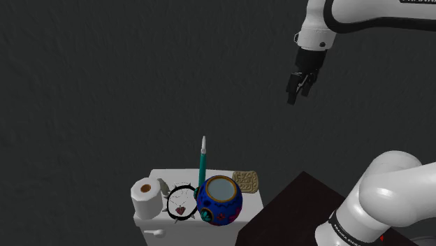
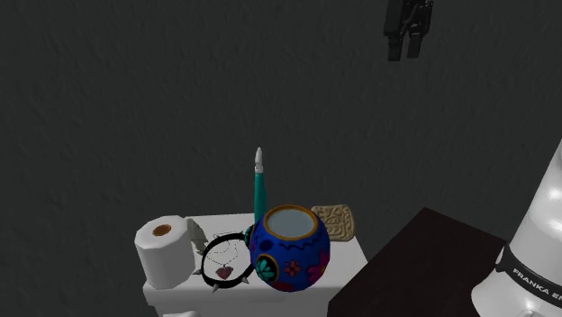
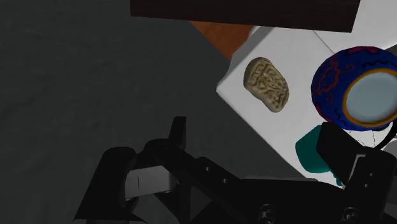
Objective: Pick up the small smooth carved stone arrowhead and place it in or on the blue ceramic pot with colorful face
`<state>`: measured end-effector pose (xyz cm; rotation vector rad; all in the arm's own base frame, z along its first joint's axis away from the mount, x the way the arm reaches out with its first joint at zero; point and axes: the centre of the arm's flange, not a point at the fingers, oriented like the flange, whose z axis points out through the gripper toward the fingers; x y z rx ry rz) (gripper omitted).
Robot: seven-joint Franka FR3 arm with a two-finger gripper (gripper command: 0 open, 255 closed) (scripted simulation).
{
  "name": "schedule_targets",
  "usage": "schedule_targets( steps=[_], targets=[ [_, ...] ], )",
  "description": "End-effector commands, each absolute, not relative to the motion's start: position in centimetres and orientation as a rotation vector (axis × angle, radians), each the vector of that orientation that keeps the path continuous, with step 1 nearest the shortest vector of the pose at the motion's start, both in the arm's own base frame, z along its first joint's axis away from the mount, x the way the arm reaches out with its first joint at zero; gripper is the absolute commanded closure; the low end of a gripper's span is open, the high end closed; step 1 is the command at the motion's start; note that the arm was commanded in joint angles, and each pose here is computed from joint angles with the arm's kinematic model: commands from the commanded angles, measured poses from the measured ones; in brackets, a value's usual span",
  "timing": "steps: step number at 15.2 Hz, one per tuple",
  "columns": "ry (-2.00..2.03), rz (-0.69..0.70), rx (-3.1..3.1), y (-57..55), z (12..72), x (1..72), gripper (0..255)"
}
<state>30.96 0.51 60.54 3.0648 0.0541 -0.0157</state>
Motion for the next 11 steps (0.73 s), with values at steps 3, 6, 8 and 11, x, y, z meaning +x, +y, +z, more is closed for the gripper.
schedule_targets(
  steps=[3,6,8,11],
  targets=[
    [-0.029,-0.026,3.064,2.8,59.1,31.1,0],
    [-0.153,-0.041,3.058,6.1,57.0,31.5,0],
    [-0.236,-0.052,3.052,8.3,55.6,31.9,0],
    [-0.36,-0.067,3.038,11.6,53.5,32.7,0]
  ],
)
